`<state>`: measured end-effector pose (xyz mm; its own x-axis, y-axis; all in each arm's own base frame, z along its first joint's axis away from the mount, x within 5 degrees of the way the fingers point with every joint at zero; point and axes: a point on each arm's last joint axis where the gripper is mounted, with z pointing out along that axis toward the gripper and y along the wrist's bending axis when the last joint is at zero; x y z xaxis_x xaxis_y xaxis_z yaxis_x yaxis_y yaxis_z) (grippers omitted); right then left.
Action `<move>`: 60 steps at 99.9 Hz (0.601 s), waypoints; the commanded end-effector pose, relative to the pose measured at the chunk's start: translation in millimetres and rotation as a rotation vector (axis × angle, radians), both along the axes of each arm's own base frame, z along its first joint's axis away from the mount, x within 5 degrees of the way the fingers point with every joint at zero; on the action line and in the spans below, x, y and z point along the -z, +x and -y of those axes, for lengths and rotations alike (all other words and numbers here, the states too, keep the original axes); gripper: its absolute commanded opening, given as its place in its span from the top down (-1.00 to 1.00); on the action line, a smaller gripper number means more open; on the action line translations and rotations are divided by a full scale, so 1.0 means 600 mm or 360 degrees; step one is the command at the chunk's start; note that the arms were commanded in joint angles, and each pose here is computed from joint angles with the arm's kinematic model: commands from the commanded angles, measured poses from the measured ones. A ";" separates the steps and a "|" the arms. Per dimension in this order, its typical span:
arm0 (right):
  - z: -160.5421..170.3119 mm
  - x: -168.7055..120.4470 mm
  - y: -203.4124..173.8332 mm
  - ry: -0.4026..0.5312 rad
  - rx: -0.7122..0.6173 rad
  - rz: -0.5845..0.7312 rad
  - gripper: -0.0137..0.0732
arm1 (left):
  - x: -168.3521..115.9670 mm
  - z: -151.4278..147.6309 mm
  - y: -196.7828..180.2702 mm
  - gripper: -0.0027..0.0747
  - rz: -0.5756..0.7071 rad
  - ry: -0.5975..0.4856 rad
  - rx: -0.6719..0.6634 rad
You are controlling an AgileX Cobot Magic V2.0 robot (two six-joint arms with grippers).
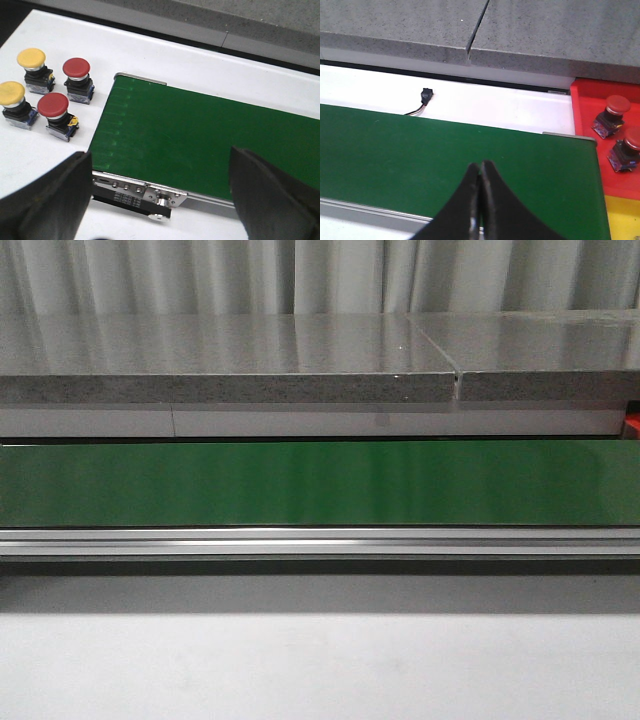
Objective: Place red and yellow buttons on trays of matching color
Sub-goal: 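Grasp a third red-capped push button with the left gripper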
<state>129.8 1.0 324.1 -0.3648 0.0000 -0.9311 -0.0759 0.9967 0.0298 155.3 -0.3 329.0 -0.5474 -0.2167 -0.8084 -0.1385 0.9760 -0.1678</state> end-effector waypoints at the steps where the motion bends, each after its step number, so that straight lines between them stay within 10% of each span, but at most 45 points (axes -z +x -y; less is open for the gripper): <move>1: 0.004 -0.024 0.002 -0.0012 0.0044 0.0148 0.84 | -0.024 -0.006 0.048 -0.51 0.0077 -0.0059 -0.0073; 60: 0.004 -0.024 0.002 -0.0012 0.0044 0.0148 0.84 | 0.103 -0.153 0.197 -0.51 -0.0413 -0.0156 -0.0595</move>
